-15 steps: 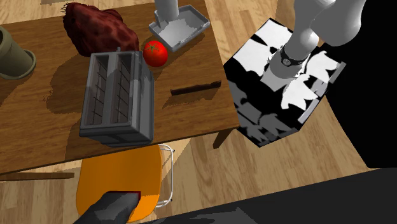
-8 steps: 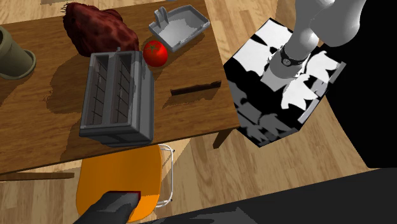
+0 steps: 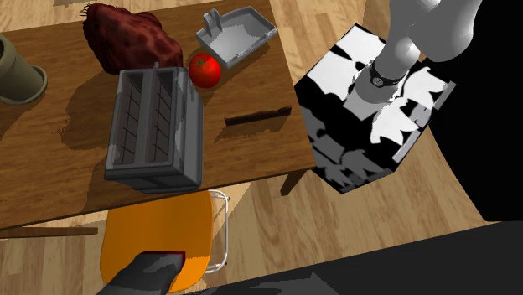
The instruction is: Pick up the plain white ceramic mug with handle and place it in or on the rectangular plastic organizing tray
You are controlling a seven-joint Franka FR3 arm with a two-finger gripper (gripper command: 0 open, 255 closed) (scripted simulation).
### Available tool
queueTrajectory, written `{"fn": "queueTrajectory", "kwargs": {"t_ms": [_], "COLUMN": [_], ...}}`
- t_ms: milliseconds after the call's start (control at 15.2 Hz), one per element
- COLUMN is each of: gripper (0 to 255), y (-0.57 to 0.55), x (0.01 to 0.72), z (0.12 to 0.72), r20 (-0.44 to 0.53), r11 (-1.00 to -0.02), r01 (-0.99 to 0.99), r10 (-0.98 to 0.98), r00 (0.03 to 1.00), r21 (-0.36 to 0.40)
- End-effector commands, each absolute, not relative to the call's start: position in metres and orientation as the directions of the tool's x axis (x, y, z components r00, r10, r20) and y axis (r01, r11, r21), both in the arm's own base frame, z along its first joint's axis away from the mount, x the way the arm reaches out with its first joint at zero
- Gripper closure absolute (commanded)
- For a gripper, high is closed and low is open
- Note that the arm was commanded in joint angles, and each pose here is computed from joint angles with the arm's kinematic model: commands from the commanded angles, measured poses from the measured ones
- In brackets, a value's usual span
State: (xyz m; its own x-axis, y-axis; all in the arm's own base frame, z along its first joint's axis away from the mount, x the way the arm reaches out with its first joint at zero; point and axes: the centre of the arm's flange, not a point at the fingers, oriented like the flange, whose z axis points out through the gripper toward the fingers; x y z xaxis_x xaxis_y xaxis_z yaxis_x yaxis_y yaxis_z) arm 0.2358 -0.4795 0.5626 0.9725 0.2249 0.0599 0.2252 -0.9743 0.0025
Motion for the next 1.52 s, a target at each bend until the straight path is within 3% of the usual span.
{"fn": "queueTrajectory", "kwargs": {"t_ms": [0, 990, 1452], "gripper": [255, 255, 255], "y": [-0.480, -0.480, -0.480], "x": [0.236, 0.236, 0.236], "z": [0.552, 0.473, 0.473], "r20": [0.060, 0.060, 0.060], "r11": [-0.974, -0.974, -0.974], "r01": [0.225, 0.225, 0.225], "r10": [0.225, 0.225, 0.225], "r00": [0.972, 0.972, 0.972], "r21": [0.003, 0.003, 0.003]}}
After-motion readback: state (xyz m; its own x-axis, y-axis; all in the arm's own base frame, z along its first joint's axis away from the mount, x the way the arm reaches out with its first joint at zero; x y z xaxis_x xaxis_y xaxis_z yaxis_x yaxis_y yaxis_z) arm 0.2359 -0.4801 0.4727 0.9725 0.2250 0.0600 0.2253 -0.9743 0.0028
